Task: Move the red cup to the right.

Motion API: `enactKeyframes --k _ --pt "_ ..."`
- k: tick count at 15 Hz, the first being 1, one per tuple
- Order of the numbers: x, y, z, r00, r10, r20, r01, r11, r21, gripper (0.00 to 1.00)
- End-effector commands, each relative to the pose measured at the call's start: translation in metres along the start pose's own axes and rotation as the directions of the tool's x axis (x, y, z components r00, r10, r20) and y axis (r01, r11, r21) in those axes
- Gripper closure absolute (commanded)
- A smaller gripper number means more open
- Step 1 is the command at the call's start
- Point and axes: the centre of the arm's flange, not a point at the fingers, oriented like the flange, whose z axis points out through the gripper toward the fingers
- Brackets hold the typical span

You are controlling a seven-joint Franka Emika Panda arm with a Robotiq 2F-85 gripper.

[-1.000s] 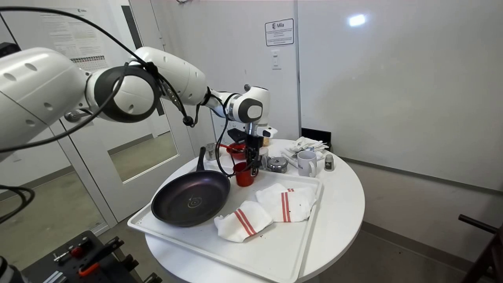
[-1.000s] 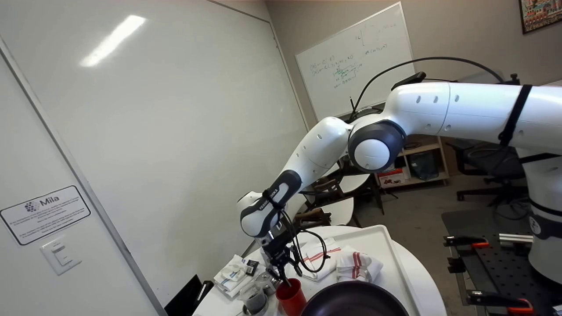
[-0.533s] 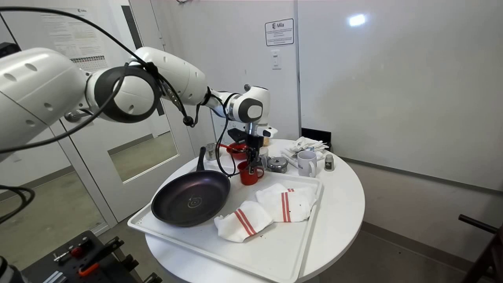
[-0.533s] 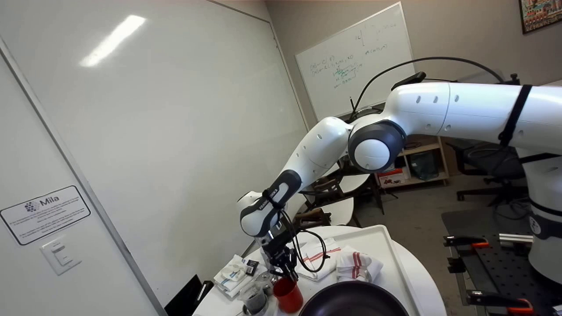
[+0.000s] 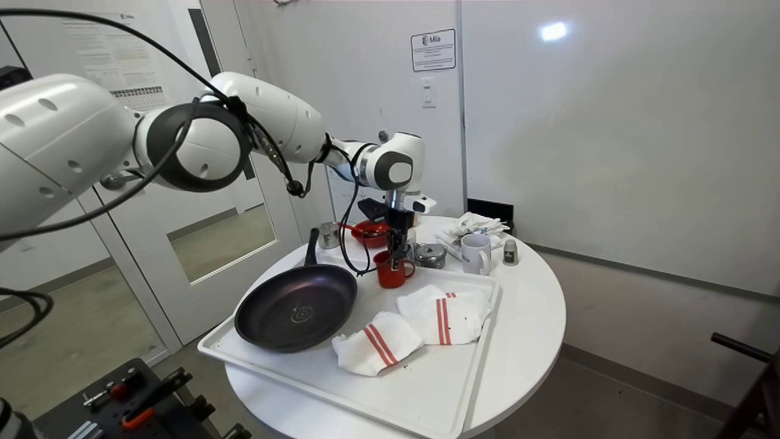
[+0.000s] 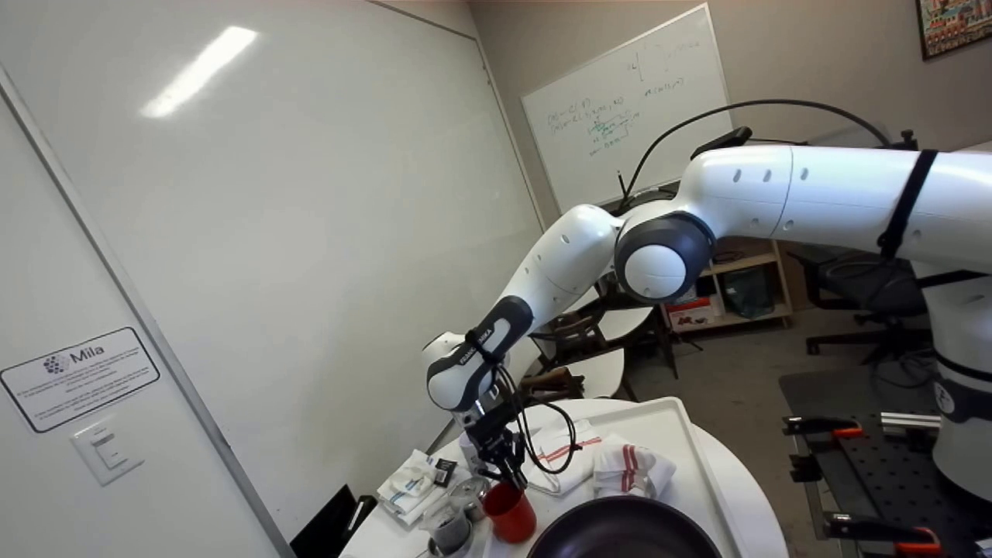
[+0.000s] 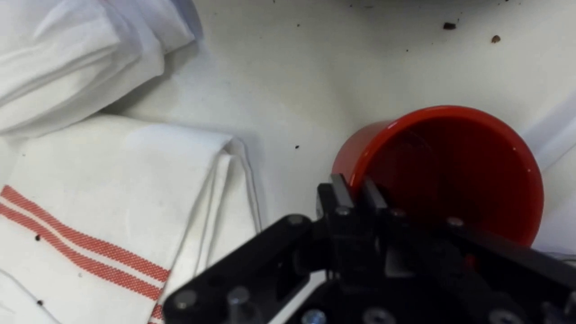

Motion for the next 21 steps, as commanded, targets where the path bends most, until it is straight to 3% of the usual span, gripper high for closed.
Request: enactKeyframes --k 1,21 --pt "0.018 0.012 0.005 0.999 0.038 0.013 -0.038 0.999 0.004 0.98" --pt "0.07 0.102 -0.001 0.978 0.209 0.02 -0.209 0.976 0.059 0.98"
